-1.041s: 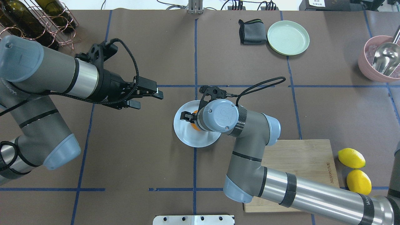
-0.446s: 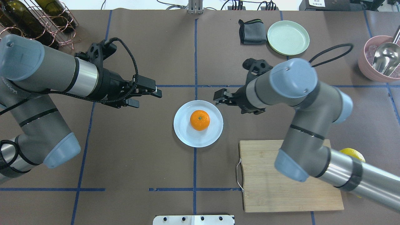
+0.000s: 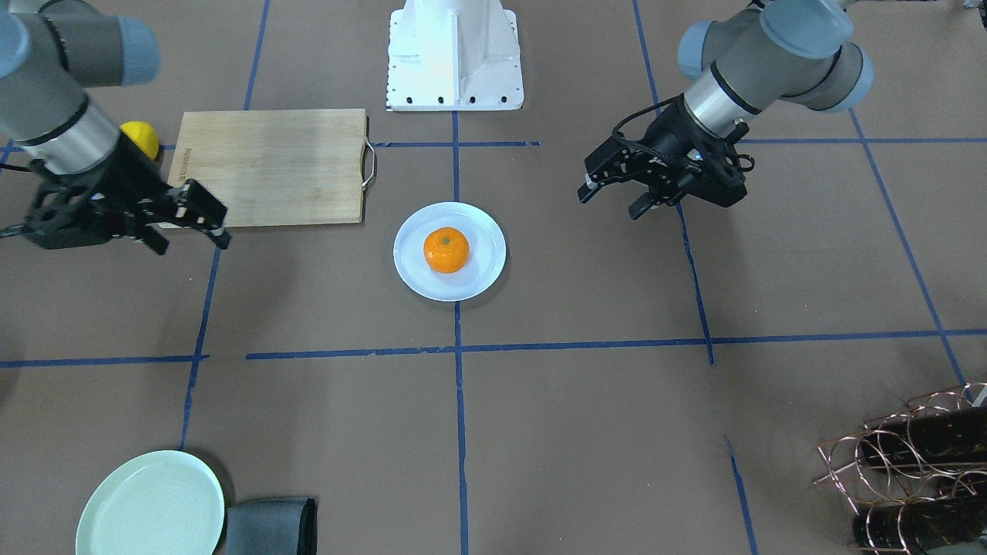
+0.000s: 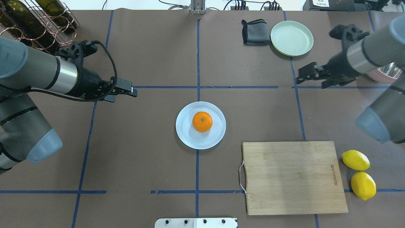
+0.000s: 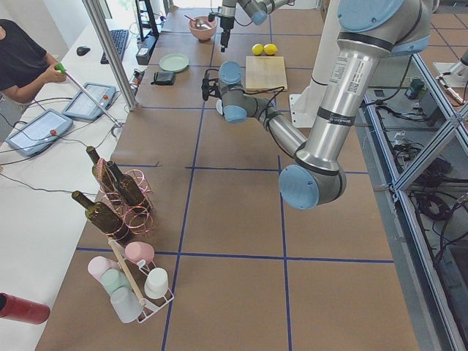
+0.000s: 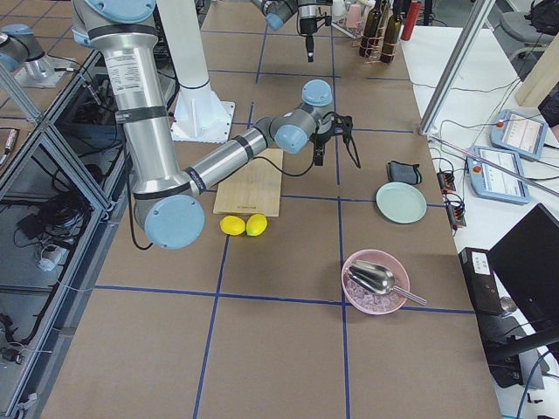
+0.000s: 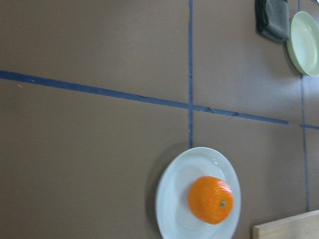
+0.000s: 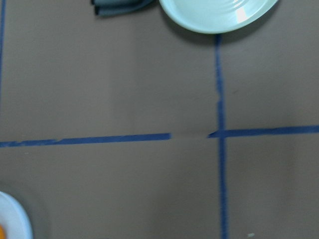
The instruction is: Pick orange to plate
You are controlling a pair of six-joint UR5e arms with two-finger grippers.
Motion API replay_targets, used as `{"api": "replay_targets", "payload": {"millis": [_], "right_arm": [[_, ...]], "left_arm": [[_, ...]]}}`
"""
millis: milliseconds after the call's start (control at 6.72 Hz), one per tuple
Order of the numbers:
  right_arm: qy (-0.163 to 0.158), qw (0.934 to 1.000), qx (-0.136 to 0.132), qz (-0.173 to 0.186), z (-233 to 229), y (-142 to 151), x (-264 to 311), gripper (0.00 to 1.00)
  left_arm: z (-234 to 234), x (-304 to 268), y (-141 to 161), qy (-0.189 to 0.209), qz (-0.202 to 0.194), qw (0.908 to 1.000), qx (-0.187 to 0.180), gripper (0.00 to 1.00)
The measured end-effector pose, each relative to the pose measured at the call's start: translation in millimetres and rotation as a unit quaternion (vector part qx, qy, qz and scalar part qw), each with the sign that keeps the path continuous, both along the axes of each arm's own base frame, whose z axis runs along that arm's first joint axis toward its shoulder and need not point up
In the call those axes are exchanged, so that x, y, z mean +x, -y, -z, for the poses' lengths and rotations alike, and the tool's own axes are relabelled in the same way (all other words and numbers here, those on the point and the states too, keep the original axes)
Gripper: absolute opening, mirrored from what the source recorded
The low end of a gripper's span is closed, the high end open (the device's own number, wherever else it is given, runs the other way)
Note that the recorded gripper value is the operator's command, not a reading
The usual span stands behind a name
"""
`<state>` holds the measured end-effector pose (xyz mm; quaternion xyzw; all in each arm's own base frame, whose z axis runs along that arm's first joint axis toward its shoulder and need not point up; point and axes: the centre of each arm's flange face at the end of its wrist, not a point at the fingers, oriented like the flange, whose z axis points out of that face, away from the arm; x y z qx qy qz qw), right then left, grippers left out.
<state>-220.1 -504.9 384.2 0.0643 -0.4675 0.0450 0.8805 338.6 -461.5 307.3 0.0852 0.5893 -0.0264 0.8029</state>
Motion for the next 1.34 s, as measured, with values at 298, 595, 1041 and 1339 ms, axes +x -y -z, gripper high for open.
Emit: {"api": "replay_targets", "payload": {"millis": [298, 595, 1041, 1339], "right_arm": [[-0.055, 0.9964, 0.049, 0.042, -71.0, 23.1, 101.4, 1.0], [-0.108, 0.9868, 0.074, 0.095, -111.3, 28.7, 190.0, 1.0], [-0.126, 0.9759, 0.075, 0.161, -167.9, 17.6, 268.6, 1.0], [-0.11, 0.9775, 0.069, 0.166, -181.0, 9.0, 280.4, 1.0]], "left_arm": [[-74.1, -51.6, 16.0, 0.071, -0.003, 0.9948, 0.073, 0.99], [-141.6, -127.2, 17.7, 0.137, -0.014, 0.9799, 0.145, 0.99], [-207.6, -277.0, 17.1, 0.185, -0.058, 0.9662, 0.17, 0.99], [-221.1, -331.4, 7.6, 0.196, -0.087, 0.9718, 0.098, 0.99]]}}
